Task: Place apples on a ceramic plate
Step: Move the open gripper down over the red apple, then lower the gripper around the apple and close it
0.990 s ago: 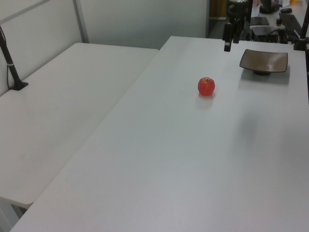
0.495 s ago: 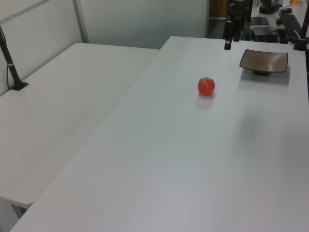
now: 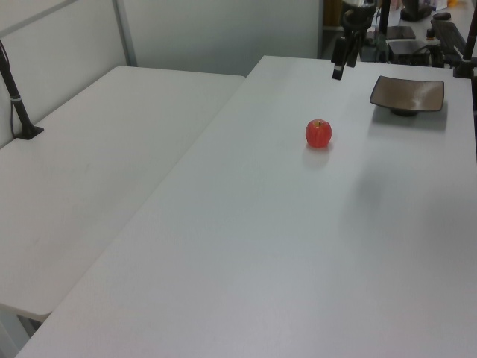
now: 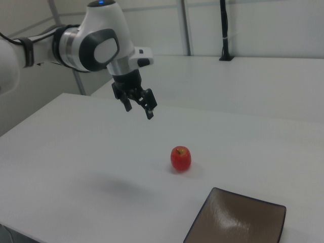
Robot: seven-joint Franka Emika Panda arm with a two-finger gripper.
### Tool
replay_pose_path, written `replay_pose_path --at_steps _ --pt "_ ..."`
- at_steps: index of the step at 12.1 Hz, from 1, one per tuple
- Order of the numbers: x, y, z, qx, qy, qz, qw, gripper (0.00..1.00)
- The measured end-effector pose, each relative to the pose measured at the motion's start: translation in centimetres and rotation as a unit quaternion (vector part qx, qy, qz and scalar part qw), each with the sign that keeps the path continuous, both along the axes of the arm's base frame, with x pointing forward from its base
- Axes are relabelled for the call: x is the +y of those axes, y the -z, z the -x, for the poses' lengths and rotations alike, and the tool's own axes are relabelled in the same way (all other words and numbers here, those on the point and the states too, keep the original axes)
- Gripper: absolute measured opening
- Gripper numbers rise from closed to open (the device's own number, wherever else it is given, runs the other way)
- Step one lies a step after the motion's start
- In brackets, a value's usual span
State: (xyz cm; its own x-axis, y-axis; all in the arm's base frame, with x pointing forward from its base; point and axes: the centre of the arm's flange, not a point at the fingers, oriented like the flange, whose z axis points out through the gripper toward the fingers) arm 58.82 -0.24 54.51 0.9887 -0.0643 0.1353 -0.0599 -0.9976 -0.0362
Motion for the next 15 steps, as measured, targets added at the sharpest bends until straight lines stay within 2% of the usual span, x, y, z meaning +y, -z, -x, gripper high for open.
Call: replay_pose_path --at_steps 2,5,7,10,13,15 --pt "-0.9 2.6 -1.5 0.000 -0.013 0.009 0.9999 1.00" --pt "-2.0 6.7 -3.8 -0.010 -0.064 0.039 0.9971 1.00" --pt "-3.0 9.5 -5.2 -0.012 -0.108 0.071 0.9915 1.00" --pt "-4.2 13.0 -6.0 0.012 -0.157 0.102 0.9824 1.00" --pt "-4.5 14.5 -6.4 0.024 -0.165 0.105 0.9805 1.00" --pt "-4.4 15.8 -7.2 0.006 -0.167 0.108 0.9800 1.00"
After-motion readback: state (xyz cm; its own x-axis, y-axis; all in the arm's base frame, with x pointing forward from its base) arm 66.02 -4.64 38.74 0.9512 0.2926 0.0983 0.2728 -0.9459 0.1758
